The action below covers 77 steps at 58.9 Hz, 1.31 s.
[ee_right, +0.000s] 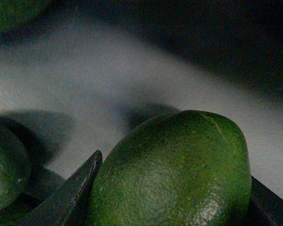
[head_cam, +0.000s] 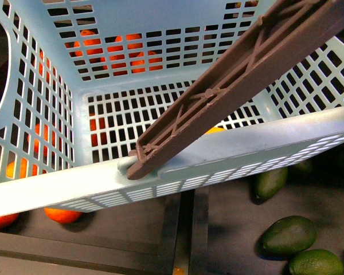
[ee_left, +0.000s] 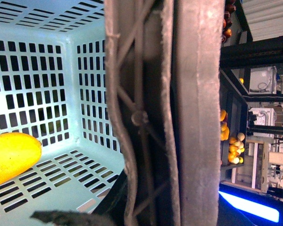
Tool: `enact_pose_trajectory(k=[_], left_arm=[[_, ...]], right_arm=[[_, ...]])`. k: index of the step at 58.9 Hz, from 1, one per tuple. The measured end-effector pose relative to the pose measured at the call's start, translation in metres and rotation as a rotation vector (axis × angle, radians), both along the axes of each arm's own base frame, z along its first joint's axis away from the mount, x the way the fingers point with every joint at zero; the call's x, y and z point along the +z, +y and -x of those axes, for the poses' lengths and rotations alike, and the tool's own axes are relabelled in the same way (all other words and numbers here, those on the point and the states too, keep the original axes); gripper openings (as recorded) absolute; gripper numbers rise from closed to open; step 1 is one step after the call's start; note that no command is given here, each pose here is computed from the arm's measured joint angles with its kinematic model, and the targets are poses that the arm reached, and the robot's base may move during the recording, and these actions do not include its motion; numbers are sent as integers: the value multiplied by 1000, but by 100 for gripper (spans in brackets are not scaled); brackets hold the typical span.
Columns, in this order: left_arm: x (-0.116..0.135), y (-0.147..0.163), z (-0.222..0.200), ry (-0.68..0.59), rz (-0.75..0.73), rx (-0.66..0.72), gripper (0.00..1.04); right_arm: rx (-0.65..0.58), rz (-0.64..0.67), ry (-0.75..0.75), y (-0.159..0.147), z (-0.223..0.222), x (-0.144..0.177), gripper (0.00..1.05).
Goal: Pick mango and avocado into basket
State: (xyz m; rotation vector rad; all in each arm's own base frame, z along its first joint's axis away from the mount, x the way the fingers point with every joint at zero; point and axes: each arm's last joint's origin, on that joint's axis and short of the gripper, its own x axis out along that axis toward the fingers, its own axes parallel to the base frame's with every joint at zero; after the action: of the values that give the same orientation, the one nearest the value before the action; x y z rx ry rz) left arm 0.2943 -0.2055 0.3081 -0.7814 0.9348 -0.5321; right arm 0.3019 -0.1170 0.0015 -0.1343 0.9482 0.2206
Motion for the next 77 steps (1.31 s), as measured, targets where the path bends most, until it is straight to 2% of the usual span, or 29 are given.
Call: enact_pose_trajectory(k=[12, 18, 26, 38, 55, 69, 77], left_arm=[[0, 0, 0, 0, 0, 0, 16], [0, 0, 0, 0, 0, 0, 16], [0, 0, 0, 1, 1, 0, 16], [0, 0, 0, 0, 0, 0, 16], [0, 0, 0, 0, 0, 0, 16], [0, 0, 0, 0, 1, 0, 16], [0, 0, 0, 0, 0, 0, 16]], right_arm=[[-80, -59, -179, -16, 21, 55, 61], [-124, -102, -322, -16, 39, 98, 61], [-145, -155, -546, 6, 63, 170, 60], [-132, -190, -712, 39, 75, 225, 60], [-59, -279, -799, 98, 64, 258, 60], [63, -347, -792, 154, 46, 260, 60], [90, -351, -767, 173, 33, 253, 60]])
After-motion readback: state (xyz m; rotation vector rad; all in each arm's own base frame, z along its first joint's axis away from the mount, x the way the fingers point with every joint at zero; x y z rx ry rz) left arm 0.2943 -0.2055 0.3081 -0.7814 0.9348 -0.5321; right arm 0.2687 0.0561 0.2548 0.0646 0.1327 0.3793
